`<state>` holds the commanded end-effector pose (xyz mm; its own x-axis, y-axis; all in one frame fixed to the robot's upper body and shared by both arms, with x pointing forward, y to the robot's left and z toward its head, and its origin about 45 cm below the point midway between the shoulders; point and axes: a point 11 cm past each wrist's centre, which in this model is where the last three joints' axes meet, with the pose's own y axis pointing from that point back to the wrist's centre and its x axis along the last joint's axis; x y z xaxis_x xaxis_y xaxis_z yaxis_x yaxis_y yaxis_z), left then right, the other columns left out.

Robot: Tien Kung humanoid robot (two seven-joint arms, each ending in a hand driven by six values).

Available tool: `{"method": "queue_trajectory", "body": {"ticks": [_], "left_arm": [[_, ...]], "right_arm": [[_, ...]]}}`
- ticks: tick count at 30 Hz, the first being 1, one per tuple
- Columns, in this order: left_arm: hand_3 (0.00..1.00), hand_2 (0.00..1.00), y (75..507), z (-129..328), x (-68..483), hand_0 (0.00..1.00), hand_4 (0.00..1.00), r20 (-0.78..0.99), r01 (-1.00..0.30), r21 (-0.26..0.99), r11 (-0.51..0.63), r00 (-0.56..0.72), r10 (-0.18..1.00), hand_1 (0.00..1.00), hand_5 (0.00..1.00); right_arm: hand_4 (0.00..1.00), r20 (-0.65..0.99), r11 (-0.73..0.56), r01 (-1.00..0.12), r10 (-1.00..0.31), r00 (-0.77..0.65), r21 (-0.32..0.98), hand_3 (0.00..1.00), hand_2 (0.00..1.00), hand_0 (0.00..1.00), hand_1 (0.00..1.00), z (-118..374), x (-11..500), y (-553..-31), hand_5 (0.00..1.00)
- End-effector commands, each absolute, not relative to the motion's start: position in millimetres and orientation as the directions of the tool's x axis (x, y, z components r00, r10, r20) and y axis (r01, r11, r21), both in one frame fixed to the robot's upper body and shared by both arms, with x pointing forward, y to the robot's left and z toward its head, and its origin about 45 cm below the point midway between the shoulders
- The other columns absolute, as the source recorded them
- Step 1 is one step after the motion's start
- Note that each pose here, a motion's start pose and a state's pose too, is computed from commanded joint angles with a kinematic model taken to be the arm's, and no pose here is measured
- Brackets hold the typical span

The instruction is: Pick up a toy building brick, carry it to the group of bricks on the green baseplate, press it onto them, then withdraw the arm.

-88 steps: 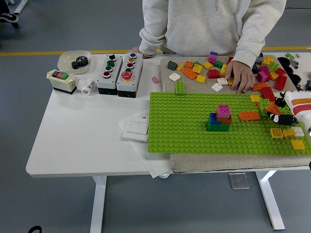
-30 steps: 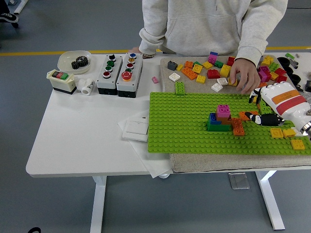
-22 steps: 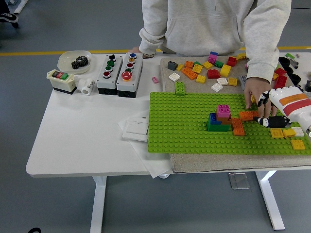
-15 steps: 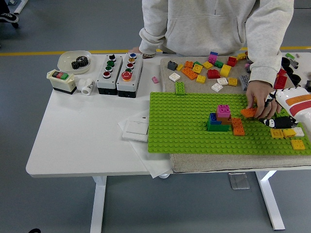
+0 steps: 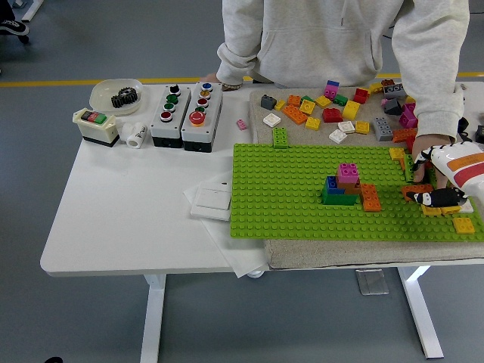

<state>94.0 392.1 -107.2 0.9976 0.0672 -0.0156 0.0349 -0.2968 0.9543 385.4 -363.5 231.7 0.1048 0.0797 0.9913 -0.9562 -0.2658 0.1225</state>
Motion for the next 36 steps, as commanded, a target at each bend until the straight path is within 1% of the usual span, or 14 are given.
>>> {"method": "queue_trajectory", "body": {"ticks": [3,4,11,36], "left_arm": [[0.647,0.854,391.8,-107.3,94.2,0.866,0.733,-0.015,0.034,0.954,-0.297,0.998,0.067,0.852,0.620],[0.647,0.854,391.8,-107.3,94.3,0.866,0.732,-0.015,0.034,0.954,-0.296,0.998,0.066,0.851,0.619],[0.646,0.854,391.3,-107.4,95.0,0.866,0.732,-0.012,0.030,0.955,-0.295,0.998,0.065,0.850,0.618],[0.644,0.852,390.8,-107.5,95.3,0.861,0.730,-0.011,0.028,0.956,-0.292,0.998,0.060,0.849,0.619]], "right_arm": [[0.882,0.989,-0.263,-0.955,0.085,0.118,0.137,0.582,0.631,0.577,0.575,227.1,384.4,-365.4,0.434],[0.908,0.989,-0.260,-0.955,0.084,0.122,0.140,0.585,0.634,0.573,0.575,225.7,384.5,-366.5,0.455],[0.907,0.987,-0.237,-0.959,0.084,0.137,0.153,0.584,0.633,0.573,0.575,220.3,384.7,-375.8,0.455],[0.905,0.988,-0.235,-0.961,0.080,0.130,0.145,0.575,0.626,0.573,0.573,223.8,383.9,-380.0,0.456]]}}
